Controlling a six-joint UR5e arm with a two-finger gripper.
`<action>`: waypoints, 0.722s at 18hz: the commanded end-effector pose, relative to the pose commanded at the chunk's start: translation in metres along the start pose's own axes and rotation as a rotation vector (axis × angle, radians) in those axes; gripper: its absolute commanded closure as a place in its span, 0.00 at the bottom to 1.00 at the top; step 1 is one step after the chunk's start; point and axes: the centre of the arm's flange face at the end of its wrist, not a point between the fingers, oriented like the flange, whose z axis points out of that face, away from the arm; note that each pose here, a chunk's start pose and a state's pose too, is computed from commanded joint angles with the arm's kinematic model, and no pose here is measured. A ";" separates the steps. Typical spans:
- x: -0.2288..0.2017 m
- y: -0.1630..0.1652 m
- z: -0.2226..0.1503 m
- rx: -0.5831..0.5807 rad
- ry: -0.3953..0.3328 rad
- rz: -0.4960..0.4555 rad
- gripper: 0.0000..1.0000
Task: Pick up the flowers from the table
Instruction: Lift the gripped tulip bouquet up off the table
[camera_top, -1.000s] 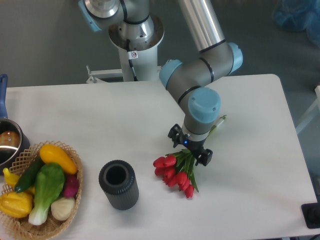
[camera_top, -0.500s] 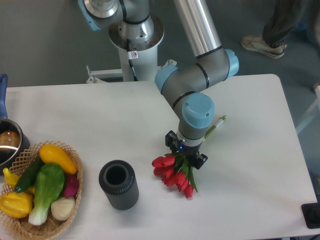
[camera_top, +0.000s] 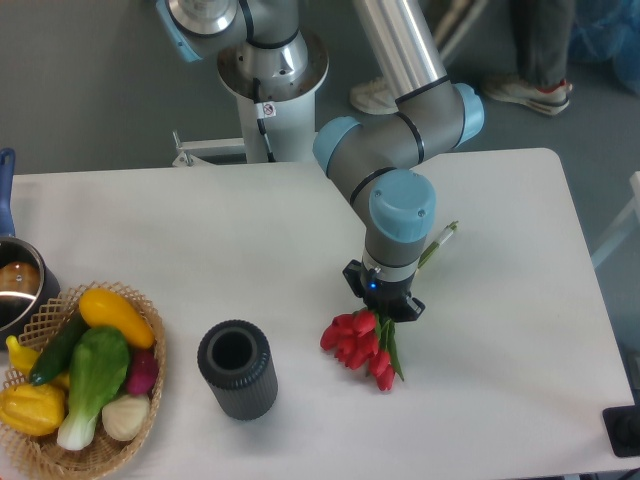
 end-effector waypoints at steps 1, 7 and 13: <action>-0.005 -0.002 -0.011 0.008 -0.018 -0.001 1.00; -0.033 -0.023 -0.067 0.019 -0.044 0.020 1.00; -0.024 -0.021 -0.103 0.006 -0.024 0.089 1.00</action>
